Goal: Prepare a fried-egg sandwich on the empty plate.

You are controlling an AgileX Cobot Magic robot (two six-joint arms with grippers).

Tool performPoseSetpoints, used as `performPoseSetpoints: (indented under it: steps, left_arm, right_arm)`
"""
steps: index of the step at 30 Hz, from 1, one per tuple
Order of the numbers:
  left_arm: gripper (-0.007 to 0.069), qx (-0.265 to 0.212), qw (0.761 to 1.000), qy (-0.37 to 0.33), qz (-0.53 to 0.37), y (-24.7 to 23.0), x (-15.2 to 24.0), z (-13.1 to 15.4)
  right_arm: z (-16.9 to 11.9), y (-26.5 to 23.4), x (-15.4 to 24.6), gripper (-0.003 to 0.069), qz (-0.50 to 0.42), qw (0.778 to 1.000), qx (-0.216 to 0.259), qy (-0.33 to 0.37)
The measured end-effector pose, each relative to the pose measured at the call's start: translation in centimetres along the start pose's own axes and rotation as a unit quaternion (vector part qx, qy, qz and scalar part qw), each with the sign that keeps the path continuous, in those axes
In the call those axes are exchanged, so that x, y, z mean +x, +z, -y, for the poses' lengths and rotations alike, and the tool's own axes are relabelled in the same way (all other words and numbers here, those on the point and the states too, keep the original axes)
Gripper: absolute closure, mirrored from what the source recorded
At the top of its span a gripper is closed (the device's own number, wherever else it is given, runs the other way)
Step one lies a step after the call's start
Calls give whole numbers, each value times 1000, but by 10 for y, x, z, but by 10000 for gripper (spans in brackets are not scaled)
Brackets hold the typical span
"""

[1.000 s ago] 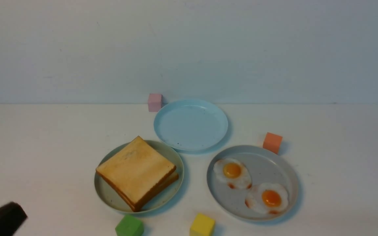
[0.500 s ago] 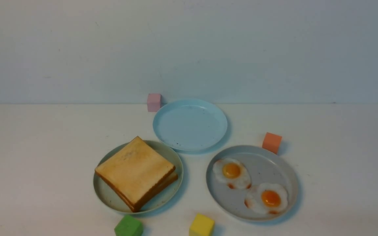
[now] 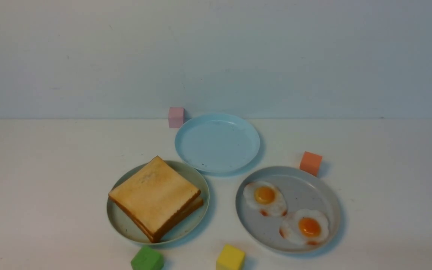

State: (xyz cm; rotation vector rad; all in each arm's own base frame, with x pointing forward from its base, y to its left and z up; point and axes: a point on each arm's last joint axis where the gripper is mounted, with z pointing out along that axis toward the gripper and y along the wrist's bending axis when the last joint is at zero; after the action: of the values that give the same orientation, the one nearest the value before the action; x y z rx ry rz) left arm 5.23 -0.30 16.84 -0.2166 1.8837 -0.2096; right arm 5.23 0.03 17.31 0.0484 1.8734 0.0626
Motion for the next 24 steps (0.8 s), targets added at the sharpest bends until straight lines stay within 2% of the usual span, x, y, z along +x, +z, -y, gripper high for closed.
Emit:
performPoseSetpoints:
  steps: [24]
  left_arm:
    - [638, 0, 1000, 0, 0, 0, 0, 0]
  right_arm:
    - [0, 0, 0, 613, -1, 1000, 0, 0]
